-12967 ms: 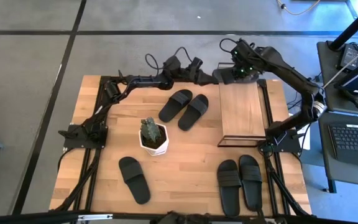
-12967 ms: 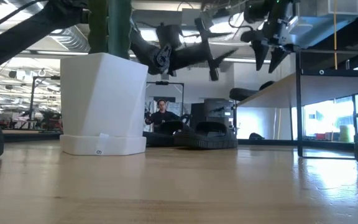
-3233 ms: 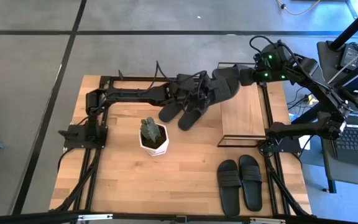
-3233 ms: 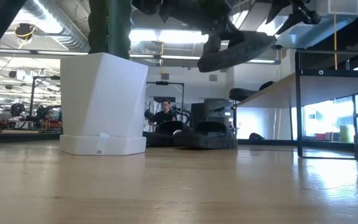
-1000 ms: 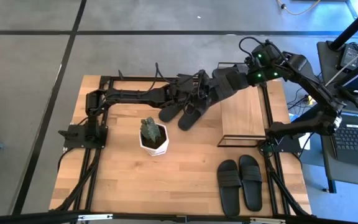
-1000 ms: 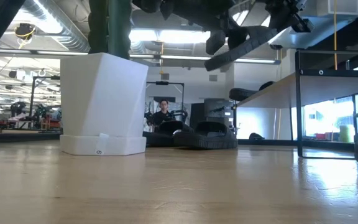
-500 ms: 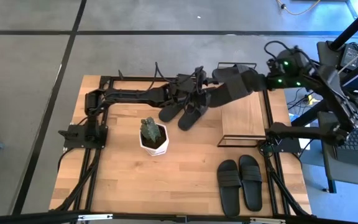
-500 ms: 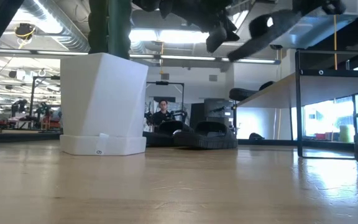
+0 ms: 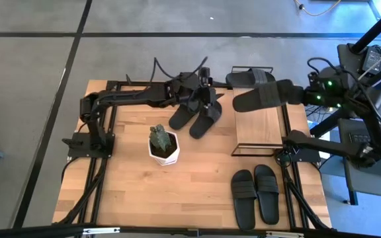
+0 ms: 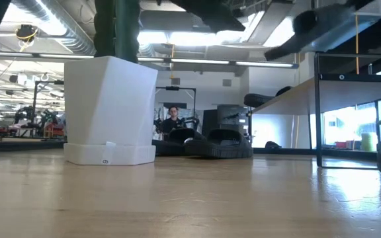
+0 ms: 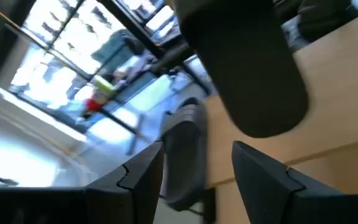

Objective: Pick and place slides into the shelf
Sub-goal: Put the black slide on the shelf

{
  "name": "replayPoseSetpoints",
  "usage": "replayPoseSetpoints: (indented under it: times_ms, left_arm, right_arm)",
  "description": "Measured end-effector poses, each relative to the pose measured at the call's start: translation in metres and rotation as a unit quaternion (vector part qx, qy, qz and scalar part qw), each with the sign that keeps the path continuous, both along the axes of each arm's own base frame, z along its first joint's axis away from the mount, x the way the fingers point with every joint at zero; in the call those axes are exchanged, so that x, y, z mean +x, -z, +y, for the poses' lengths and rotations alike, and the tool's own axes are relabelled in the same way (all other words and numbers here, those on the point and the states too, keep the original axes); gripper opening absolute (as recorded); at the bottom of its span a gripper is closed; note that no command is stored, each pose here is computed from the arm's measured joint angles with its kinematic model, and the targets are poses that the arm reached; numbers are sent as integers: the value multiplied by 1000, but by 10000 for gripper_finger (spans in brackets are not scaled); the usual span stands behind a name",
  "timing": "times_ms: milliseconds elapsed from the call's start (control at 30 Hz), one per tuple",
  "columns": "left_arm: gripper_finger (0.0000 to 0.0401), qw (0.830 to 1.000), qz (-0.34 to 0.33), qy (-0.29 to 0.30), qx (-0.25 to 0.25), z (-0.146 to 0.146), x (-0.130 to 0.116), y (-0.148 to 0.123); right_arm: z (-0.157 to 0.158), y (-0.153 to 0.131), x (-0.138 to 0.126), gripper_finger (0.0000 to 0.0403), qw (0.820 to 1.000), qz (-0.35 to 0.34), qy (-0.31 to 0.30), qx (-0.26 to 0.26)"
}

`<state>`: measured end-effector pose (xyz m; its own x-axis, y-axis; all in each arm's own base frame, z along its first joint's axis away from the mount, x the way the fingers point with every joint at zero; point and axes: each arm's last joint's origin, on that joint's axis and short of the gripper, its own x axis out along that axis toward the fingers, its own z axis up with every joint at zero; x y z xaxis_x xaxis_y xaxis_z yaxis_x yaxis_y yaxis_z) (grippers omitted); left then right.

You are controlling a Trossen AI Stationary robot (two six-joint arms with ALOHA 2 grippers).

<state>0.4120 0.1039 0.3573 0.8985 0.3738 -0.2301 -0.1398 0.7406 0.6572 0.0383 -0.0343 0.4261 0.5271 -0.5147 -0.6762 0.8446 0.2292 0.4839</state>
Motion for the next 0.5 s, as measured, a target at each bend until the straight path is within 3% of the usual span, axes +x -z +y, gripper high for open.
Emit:
replayPoseSetpoints:
  times_ms: [167,500]
  left_arm:
    - [182,999,-7,8,-35,2,-4,-3]
    - [182,998,15,9,-60,-4,-5,1]
  right_arm:
    - [6,28,-7,40,1000,-1,19,19]
    - [2,79,-1,38,998,-37,27,31]
